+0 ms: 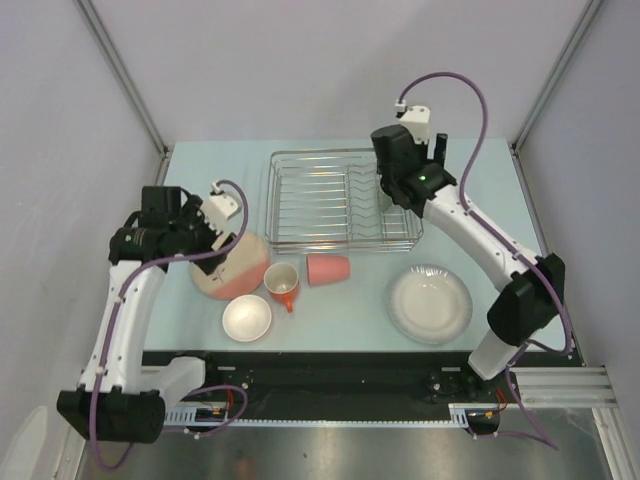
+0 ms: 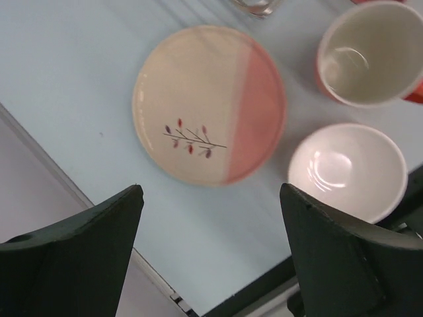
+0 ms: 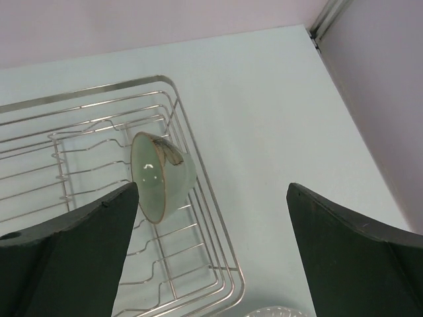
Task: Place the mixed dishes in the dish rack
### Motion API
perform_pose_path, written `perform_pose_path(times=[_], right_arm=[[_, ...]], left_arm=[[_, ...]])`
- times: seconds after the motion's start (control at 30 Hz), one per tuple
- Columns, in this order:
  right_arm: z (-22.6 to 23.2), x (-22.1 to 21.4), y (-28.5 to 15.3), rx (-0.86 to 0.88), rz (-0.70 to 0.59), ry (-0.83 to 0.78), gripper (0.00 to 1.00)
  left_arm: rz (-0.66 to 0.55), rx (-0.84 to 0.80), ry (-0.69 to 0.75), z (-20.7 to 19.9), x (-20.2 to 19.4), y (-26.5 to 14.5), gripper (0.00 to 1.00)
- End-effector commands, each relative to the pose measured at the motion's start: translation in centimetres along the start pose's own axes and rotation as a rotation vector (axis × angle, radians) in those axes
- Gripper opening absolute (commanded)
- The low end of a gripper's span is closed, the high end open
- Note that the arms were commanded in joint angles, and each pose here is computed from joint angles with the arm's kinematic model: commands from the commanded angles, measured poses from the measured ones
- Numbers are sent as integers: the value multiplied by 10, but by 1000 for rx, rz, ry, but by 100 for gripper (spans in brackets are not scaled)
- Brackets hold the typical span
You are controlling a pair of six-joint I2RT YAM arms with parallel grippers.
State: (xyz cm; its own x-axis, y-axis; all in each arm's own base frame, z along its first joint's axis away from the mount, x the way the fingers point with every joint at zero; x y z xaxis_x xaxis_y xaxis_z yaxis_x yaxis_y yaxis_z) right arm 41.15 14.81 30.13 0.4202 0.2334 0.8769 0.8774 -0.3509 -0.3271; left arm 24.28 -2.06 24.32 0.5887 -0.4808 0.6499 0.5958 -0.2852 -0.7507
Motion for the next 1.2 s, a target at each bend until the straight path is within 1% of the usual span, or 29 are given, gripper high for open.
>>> perform_pose_path(times=[0.0,0.07,0.1,0.17,0.2,0.27,0.33,0.4,0.53,0.57,0.73,0.87,0.97,1.17], right_arm=[[-9,-19,7,39,47,75,100],[-15,-25,3,43,58,94,100],[-17,-27,3,42,63,98,100],[-19,-34,1,49,78,108,100],[-20,-38,2,43,85,107,100],[-21,-45,1,49,100,112,100],[-22,-51,1,47,114,117,100],[-24,-52,-2,48,112,127,100],[-29,-57,-3,42,117,141,100],[-30,-58,-3,37,120,143,100],[-40,-60,-4,26,125,157,100],[-47,-61,-3,18,129,172,100],[-50,-61,-2,24,131,188,100],[-52,-62,1,27,136,189,100]], left_arm=[[102,-154,149,-58,-45,-25,91],[104,-172,177,-73,-53,-28,91],[102,-206,229,-86,-60,-28,91],[129,-218,260,-95,-71,-26,91],[144,-246,302,-104,-80,-22,91],[181,-245,343,-107,-95,-12,91],[186,-243,385,-110,-100,-3,91],[218,-262,410,-116,-108,8,90],[264,-287,412,-123,-109,25,87],[291,-299,417,-125,-112,31,86],[271,-316,441,-130,-110,44,85],[303,-341,444,-135,-121,50,85],[298,-345,460,-139,-126,52,85],[312,-348,497,-140,-127,54,84]])
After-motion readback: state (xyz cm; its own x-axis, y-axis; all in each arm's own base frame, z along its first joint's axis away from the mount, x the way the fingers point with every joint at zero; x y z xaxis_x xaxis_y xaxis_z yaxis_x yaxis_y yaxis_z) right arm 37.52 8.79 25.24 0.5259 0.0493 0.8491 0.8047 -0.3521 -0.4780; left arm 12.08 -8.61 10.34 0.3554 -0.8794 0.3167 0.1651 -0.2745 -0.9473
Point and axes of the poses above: each gripper's point midway between its finger pads, its own y axis out along the fingers, its own z axis along the line the jaws close on, x = y × z, the point moved 3 cm from there along -y, back along the fingers, and after that the axes turned 12 degrees about -y, right-handed, at the moved point
